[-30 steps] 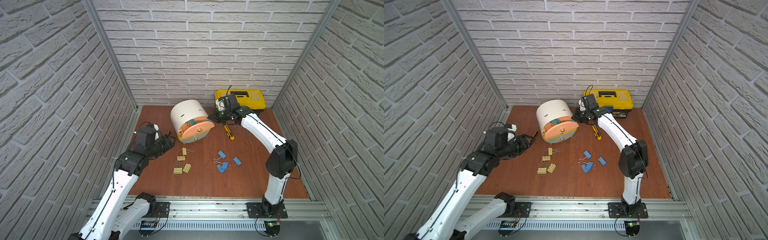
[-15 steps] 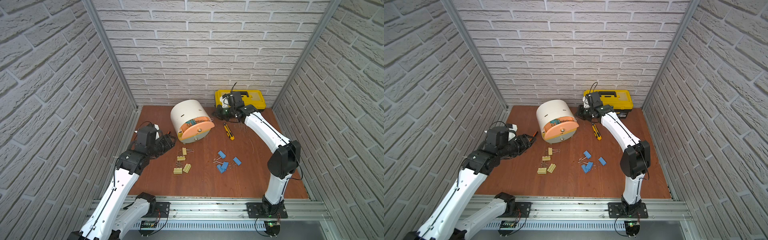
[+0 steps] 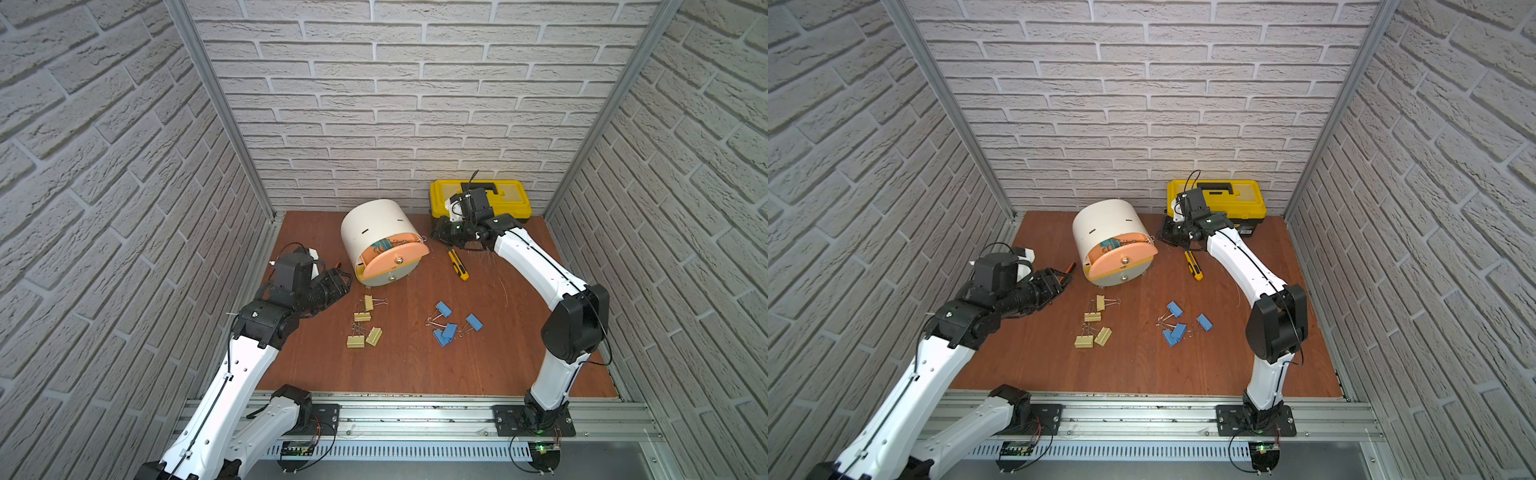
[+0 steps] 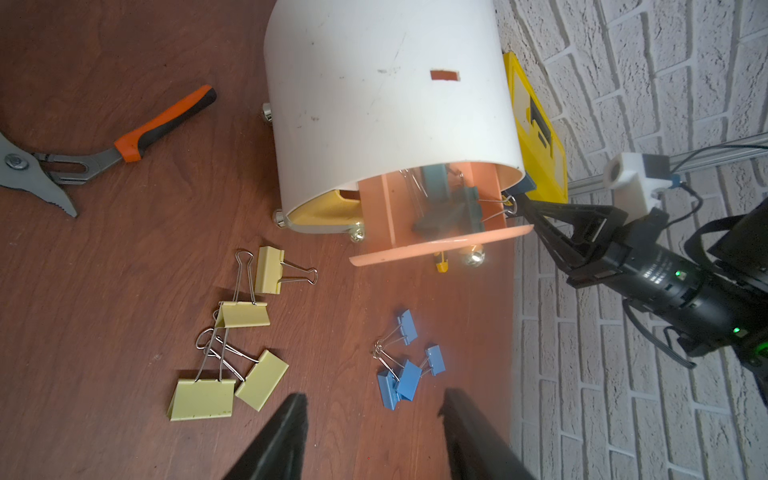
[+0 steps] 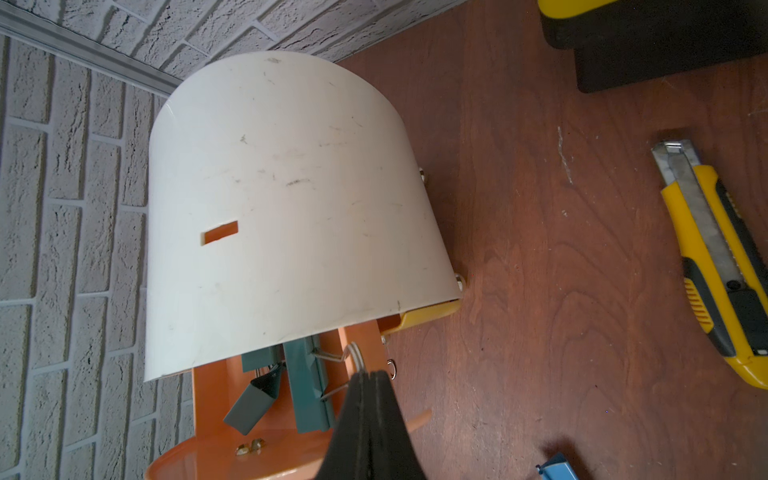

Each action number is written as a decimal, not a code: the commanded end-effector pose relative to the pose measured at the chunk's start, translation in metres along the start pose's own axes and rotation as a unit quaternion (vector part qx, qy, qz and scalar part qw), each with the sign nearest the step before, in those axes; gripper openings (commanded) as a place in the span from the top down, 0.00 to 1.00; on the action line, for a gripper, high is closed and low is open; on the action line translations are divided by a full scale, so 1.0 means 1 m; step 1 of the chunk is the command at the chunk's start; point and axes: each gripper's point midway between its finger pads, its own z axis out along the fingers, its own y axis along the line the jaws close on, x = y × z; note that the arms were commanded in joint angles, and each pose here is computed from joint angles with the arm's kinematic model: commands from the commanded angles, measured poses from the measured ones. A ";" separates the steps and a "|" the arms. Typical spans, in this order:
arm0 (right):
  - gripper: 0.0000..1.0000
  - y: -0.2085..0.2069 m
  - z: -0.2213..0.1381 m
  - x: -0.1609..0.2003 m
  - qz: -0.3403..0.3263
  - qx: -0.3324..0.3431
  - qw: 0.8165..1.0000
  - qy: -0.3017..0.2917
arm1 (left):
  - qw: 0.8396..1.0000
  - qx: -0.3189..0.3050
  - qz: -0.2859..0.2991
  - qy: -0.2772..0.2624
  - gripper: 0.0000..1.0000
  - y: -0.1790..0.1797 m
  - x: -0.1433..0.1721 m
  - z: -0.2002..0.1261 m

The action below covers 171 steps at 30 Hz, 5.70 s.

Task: Put the binder clips in the drawer according to color
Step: Adjust the binder clip at the drawer, then close the drawer in the storage box.

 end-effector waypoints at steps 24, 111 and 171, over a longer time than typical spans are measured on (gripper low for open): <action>0.97 0.032 0.001 -0.006 -0.026 -0.037 0.999 -0.012 | 1.000 0.011 0.009 -0.013 0.43 -0.008 -0.008 -0.003; 0.94 0.000 -0.013 0.008 -0.023 0.013 1.000 0.000 | 1.000 0.000 0.007 -0.001 0.43 -0.001 -0.002 -0.003; 0.97 0.060 0.045 0.021 0.013 -0.094 0.995 0.035 | 0.998 0.009 -0.001 0.070 0.68 -0.024 -0.046 0.131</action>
